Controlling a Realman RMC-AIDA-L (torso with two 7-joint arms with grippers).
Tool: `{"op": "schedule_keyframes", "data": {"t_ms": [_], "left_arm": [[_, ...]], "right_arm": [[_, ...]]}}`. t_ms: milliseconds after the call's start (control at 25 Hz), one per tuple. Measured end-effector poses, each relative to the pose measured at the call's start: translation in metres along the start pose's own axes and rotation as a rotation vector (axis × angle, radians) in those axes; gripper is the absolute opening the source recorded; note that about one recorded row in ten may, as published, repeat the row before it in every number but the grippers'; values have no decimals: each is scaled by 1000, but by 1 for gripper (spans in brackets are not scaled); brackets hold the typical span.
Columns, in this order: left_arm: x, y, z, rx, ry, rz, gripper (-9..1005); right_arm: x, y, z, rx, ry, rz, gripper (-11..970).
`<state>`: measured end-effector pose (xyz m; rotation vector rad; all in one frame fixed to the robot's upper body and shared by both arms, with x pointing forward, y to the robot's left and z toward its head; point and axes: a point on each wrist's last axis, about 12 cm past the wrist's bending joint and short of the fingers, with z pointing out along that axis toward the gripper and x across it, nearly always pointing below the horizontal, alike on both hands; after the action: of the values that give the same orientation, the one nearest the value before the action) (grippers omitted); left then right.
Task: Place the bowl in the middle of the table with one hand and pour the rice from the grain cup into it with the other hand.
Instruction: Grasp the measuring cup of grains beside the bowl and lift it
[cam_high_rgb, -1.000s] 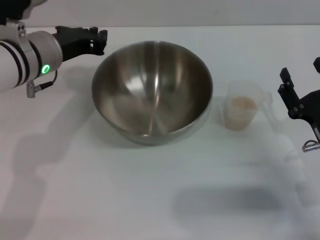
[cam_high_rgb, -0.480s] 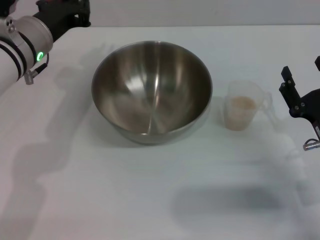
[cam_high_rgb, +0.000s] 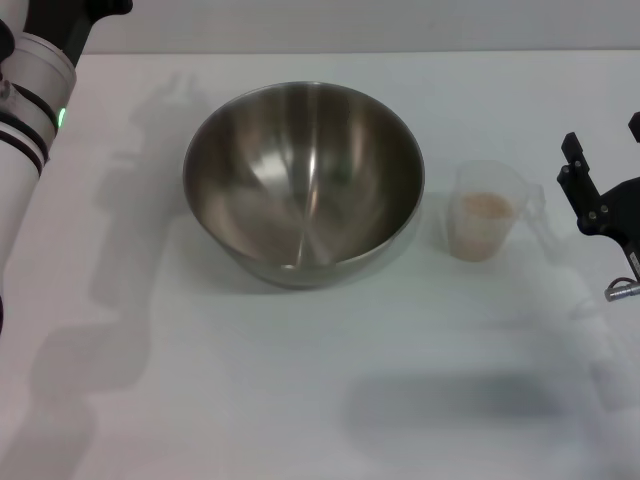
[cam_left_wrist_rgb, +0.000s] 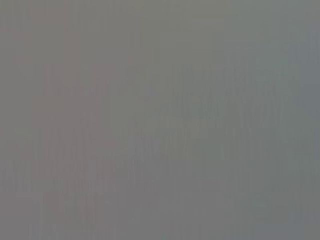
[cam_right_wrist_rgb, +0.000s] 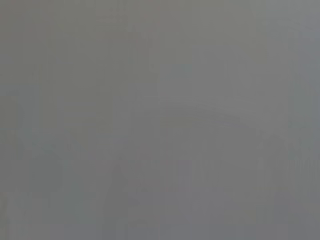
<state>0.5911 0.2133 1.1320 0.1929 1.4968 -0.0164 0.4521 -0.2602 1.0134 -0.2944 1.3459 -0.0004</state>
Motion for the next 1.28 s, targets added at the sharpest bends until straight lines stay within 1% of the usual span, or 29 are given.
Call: {"op": "schedule_keyframes", "data": {"t_ms": [120, 200, 280, 320, 360, 440, 480, 520, 600, 680, 760, 840, 880, 960, 1160, 1280], "left_arm": [[3, 0, 2, 9, -5, 51, 206], [5, 1, 3, -4, -22, 56, 209], [8, 7, 4, -37, -59, -57, 211], [8, 7, 4, -37, -59, -57, 212], [10, 10, 4, -48, -68, -142, 214], [13, 17, 4, -59, -74, -280, 216], [14, 20, 4, -51, -77, -351, 217], [14, 21, 4, -42, -79, -371, 219], [15, 23, 3, 2, -91, -456, 221], [17, 25, -1, 35, -116, -493, 224], [18, 24, -6, 111, -174, -445, 226], [19, 21, -8, 178, -202, -355, 229], [20, 21, -8, 194, -204, -320, 230], [23, 23, -7, 190, -184, -279, 232], [37, 31, -3, 136, -85, -149, 238], [43, 31, -2, 121, -51, -142, 242]], "right_arm": [[0, 0, 1, -1, -3, 1, 672], [-1, 1, 3, -4, -6, 2, 672], [-1, 2, 5, -8, -6, 3, 672], [-1, 2, 5, -8, -6, 3, 672], [-1, 2, 5, -8, -6, 4, 672], [-1, 3, 6, -9, -7, 6, 672], [-1, 3, 6, -8, -8, 6, 672], [-1, 3, 5, -8, -8, 6, 672], [-1, 3, 5, -7, -8, 7, 672], [-1, 3, 5, -6, -8, 7, 672], [-1, 3, 5, -5, -8, 13, 672], [-1, 2, 6, 0, -7, 18, 672], [-1, 2, 6, 2, -6, 20, 672], [-2, 3, 7, 6, -6, 25, 672], [-2, 3, 8, 8, -7, 31, 671], [-2, 4, 9, 18, -5, 61, 671]]}}
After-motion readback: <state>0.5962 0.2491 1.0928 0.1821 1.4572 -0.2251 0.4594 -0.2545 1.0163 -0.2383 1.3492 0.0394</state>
